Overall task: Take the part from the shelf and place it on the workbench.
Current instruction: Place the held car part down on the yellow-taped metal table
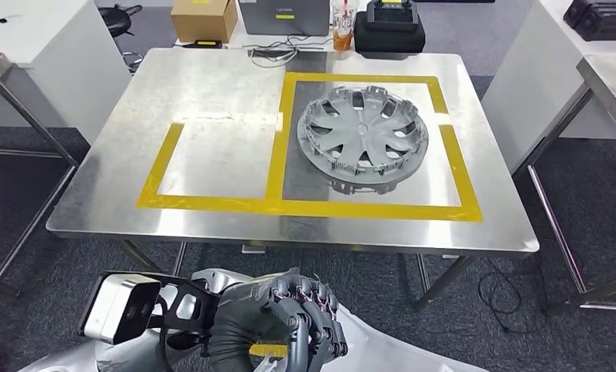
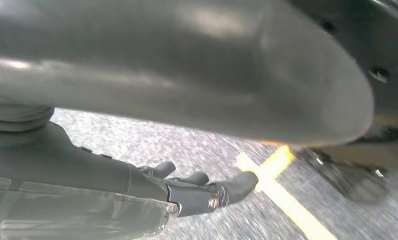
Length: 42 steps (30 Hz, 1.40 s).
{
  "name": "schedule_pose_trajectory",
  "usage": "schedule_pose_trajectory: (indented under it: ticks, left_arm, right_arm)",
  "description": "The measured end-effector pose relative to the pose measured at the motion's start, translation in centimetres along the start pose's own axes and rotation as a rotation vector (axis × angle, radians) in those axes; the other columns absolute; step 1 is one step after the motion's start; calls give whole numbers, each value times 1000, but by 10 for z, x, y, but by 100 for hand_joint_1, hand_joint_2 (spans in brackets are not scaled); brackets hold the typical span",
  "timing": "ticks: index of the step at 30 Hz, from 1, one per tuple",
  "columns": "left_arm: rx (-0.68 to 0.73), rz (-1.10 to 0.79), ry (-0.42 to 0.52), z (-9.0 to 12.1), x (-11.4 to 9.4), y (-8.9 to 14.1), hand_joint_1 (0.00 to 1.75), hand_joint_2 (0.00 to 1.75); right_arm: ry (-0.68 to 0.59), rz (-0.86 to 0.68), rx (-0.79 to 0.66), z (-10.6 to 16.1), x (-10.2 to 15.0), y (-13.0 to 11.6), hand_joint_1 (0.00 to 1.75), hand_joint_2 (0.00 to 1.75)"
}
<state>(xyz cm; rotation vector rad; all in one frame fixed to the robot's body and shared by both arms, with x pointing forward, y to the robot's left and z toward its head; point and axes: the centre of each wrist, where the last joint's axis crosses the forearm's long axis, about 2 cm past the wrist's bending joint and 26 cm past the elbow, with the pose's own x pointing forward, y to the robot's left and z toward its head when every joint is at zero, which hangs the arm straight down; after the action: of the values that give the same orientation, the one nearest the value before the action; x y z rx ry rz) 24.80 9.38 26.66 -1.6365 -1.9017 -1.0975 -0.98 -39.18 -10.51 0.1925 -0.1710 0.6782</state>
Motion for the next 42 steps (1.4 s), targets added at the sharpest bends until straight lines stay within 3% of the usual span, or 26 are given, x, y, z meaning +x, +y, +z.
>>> schedule_pose_trajectory:
  ticks: [42]
  left_arm:
    - [24, -10, -12, 4, 2, -2, 175, 175]
  right_arm:
    - [12, 0, -23, 3, -7, -2, 0, 0]
